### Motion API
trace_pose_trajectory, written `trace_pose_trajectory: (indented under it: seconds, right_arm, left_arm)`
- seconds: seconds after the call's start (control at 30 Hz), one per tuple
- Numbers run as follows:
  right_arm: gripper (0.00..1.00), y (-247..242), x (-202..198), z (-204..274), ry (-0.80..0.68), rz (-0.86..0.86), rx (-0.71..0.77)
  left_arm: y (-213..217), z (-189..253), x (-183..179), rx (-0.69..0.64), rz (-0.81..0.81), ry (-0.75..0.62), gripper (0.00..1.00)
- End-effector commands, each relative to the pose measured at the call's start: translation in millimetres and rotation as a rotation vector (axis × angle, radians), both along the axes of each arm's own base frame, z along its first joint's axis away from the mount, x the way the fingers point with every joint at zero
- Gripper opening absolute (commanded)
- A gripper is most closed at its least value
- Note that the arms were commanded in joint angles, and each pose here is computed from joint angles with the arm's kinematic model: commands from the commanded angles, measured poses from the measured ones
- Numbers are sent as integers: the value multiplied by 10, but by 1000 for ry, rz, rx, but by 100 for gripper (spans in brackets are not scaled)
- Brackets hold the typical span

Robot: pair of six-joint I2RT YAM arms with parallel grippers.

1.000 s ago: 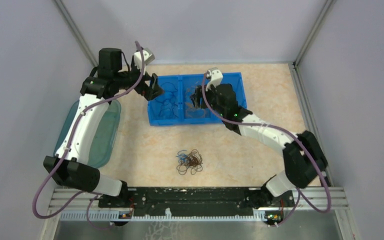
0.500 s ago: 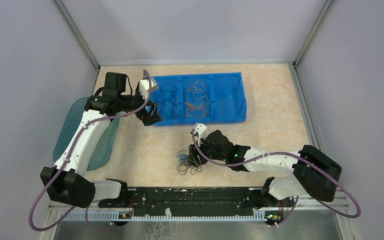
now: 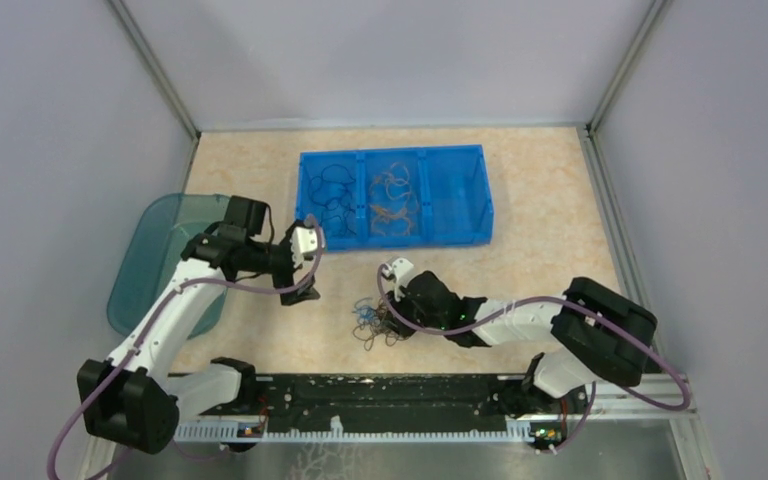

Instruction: Untangle the cables

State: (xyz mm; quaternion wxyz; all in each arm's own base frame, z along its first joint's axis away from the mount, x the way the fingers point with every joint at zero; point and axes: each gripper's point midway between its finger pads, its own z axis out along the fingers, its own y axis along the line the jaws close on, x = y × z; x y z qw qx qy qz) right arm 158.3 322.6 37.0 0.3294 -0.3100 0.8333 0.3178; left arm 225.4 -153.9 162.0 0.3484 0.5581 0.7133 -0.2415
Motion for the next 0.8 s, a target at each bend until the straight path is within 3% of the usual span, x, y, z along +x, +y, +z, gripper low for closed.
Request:
trace_pose_trajectory:
  seconds: [0.0, 0.23, 0.43, 0.77]
  right_arm:
    - [0, 13, 78, 302, -86, -57, 149]
    - [0, -102, 5, 405, -104, -62, 252]
    - [0, -97, -42, 426, -91, -61, 326]
    - [0, -129, 17, 384, -94, -90, 343]
  left_arm:
    - [-97, -117, -86, 31, -150, -149, 96]
    - [-452, -390, -297, 33, -337, -246, 90]
    - [-730, -624, -350, 47, -434, -246, 81]
    - [-977, -911, -462, 60, -474, -206, 66]
